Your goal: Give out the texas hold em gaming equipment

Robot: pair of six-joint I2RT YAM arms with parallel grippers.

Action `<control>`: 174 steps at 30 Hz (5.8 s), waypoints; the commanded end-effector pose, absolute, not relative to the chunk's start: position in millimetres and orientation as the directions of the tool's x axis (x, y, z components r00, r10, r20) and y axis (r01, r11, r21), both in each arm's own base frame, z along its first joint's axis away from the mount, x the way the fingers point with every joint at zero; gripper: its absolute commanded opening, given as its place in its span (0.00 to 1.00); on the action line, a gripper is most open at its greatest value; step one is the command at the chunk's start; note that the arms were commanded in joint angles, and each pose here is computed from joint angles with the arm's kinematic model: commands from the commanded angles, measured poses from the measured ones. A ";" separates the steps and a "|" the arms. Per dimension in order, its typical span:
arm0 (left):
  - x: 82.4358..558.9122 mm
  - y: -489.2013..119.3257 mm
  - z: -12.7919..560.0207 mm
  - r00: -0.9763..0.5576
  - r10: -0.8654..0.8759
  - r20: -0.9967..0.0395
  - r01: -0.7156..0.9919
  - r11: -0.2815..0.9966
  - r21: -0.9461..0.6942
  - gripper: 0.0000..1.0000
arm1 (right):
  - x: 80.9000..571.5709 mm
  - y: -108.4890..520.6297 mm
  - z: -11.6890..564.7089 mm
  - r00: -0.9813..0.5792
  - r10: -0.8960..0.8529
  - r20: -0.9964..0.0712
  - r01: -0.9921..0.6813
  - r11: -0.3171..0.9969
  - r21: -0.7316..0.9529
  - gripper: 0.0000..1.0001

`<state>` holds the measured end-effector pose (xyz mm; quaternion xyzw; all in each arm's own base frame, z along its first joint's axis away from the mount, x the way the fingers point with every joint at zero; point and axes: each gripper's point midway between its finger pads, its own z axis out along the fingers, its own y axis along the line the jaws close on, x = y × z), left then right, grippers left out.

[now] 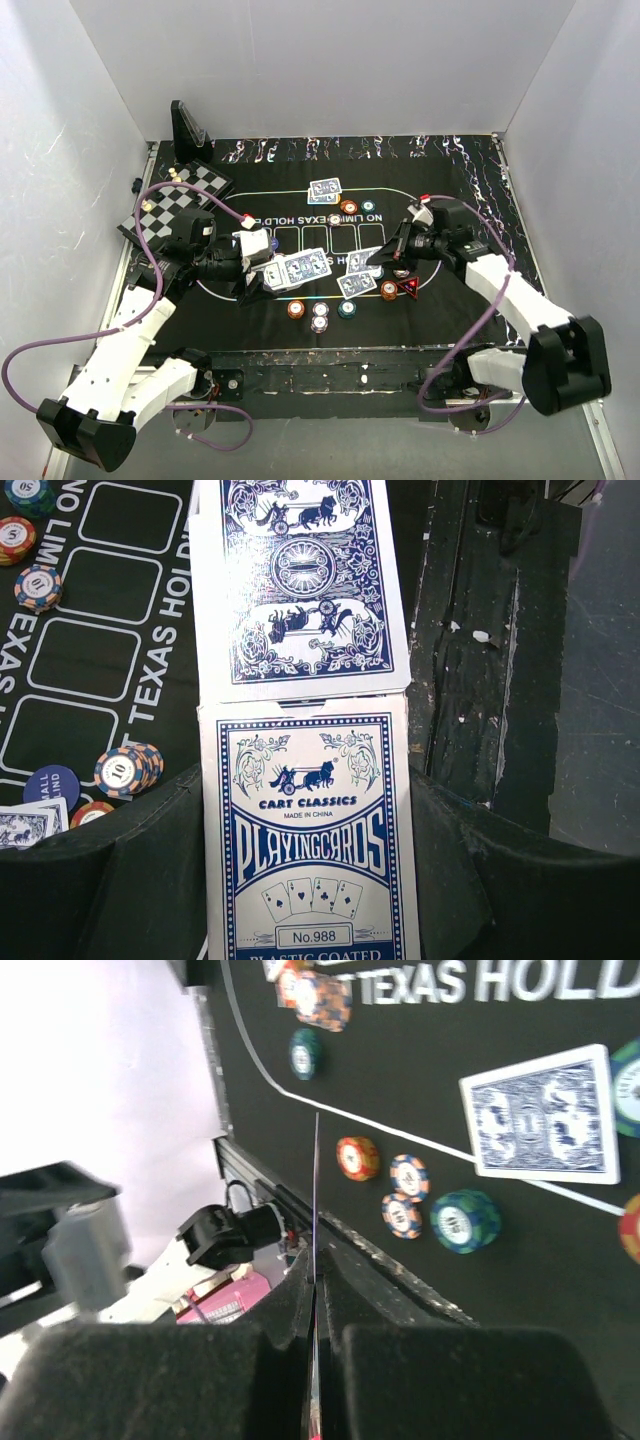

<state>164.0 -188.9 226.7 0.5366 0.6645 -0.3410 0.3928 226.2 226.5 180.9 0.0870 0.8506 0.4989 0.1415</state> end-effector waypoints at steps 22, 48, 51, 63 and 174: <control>163.0 -190.9 251.5 -0.054 0.417 -0.907 0.983 0.181 0.025 0.00 | 251.0 194.3 73.6 -0.962 0.243 -0.123 0.128 0.801 0.585 0.56; 165.8 -189.1 243.9 -0.068 0.427 -0.902 0.979 0.201 0.022 0.00 | 182.7 323.1 303.4 -0.922 0.009 -0.387 -0.374 0.238 0.896 0.89; 165.9 -188.8 243.5 -0.071 0.429 -0.901 0.979 0.204 0.020 0.00 | 177.9 336.0 299.3 -0.928 -0.016 -0.373 -0.367 0.223 0.903 0.89; 165.9 -189.5 246.9 -0.065 0.423 -0.904 0.979 0.202 0.023 0.00 | 172.2 363.1 274.0 -0.947 -0.048 -0.318 -0.320 0.246 0.915 0.86; 129.3 -185.5 261.7 -0.134 0.342 -0.930 0.973 0.223 -0.058 0.00 | 292.9 262.3 289.1 -0.841 0.062 -0.538 -0.357 0.684 0.637 0.01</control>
